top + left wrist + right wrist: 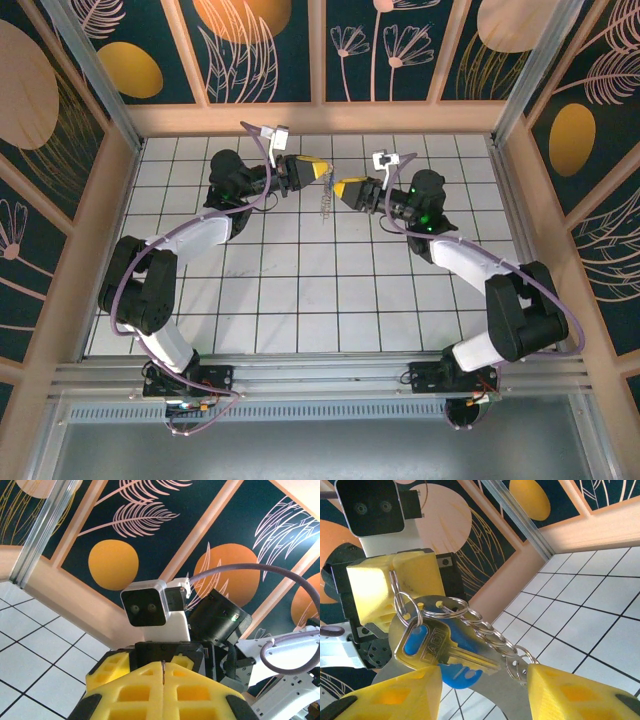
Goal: Put the keys on the keyring
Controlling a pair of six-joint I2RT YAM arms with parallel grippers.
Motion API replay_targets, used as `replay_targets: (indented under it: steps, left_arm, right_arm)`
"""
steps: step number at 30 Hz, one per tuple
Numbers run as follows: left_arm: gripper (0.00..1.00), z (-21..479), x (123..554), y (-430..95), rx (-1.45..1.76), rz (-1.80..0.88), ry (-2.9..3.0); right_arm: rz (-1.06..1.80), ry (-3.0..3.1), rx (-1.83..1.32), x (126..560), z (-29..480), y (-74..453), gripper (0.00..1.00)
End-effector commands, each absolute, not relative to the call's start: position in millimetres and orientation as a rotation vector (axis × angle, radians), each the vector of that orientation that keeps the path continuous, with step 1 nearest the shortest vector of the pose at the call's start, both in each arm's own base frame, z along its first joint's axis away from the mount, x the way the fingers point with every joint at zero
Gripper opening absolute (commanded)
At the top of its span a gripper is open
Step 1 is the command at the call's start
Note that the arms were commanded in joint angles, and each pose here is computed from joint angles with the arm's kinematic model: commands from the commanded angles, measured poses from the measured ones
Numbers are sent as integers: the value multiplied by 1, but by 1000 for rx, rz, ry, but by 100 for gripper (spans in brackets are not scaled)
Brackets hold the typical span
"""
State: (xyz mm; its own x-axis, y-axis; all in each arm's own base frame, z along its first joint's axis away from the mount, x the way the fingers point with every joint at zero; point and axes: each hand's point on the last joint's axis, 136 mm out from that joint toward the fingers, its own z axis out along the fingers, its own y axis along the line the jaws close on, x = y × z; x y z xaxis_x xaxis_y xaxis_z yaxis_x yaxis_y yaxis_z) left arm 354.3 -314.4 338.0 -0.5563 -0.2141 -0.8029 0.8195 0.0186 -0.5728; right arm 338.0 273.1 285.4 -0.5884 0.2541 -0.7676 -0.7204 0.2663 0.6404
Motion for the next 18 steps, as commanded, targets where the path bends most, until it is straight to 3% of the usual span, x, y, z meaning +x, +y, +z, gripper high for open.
replay_targets:
  steps: [1,18]
  left_arm:
    - [0,361,341,-312,697,-1654,1418]
    - [0,360,344,-312,693,-1650,1415]
  right_arm:
    - [1391,1634,-452,338,304,270,49]
    - [1334,1670,-503,323,296,277,51]
